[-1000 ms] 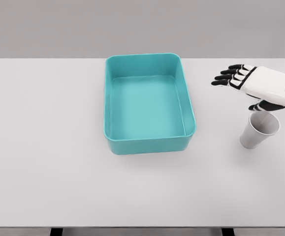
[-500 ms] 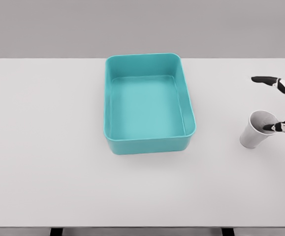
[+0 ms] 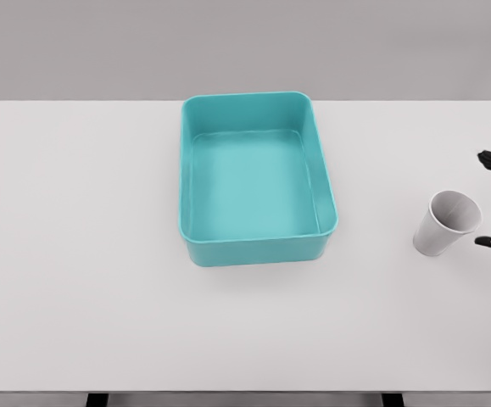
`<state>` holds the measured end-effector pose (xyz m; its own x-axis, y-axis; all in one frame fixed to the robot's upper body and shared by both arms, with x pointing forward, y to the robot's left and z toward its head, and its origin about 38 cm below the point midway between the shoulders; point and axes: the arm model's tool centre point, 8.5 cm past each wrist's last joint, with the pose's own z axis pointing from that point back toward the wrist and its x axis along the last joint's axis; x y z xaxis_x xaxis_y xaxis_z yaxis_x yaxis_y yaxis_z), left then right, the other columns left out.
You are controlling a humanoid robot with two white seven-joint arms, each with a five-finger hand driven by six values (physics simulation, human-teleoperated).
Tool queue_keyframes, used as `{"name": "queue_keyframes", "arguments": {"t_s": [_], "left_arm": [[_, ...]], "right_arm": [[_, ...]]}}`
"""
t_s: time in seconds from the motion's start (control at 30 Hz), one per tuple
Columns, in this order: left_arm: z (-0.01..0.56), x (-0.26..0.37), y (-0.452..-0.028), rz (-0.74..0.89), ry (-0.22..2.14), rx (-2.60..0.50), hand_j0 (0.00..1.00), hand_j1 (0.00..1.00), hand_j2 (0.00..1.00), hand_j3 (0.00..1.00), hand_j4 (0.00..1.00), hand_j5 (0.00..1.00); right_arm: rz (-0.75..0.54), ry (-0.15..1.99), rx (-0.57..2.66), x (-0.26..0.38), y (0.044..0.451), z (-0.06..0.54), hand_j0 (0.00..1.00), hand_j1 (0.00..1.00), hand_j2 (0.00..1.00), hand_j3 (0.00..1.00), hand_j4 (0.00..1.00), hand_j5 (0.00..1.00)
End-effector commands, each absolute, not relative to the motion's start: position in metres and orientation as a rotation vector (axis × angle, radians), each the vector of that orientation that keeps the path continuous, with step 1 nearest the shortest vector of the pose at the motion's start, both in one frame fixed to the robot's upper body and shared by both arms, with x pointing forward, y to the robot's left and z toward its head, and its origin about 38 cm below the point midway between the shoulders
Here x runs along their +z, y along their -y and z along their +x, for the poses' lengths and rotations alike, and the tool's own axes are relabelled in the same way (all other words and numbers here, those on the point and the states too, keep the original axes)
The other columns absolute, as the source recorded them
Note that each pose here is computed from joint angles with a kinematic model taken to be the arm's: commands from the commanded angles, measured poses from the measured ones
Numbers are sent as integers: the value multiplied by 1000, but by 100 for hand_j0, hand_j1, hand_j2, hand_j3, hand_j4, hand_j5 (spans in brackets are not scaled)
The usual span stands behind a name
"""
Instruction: Put the paper cup into the basket with your right arm
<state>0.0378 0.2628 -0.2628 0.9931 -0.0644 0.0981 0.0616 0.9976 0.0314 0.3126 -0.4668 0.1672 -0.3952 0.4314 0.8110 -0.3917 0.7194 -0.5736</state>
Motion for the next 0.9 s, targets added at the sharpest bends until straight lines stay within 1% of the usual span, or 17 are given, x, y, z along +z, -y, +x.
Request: {"name": "queue_keyframes", "arguments": {"t_s": [0.0, 0.23, 0.37, 0.53, 0.67, 0.87], "left_arm": [[38, -263, -263, 28, 98, -62, 100, 100, 100, 100, 100, 100], [38, -263, -263, 28, 98, -62, 100, 100, 100, 100, 100, 100], [38, -263, -263, 28, 100, -62, 100, 100, 100, 100, 100, 100], [38, -263, -263, 28, 98, -62, 100, 100, 100, 100, 100, 100], [38, -263, -263, 28, 100, -62, 100, 100, 100, 100, 100, 100], [38, -263, -263, 28, 100, -62, 100, 100, 100, 100, 100, 100]], "right_arm": [[-21, 1745, 802, 145, 472, 309, 100, 100, 100, 100, 100, 100], [7, 1726, 749, 130, 466, 308, 100, 100, 100, 100, 100, 100], [11, 1676, 639, 97, 474, 302, 100, 100, 100, 100, 100, 100], [8, 1664, 608, 89, 477, 300, 100, 100, 100, 100, 100, 100], [39, 1655, 537, 67, 466, 296, 100, 100, 100, 100, 100, 100], [73, 1661, 455, 59, 462, 296, 100, 100, 100, 100, 100, 100]]}}
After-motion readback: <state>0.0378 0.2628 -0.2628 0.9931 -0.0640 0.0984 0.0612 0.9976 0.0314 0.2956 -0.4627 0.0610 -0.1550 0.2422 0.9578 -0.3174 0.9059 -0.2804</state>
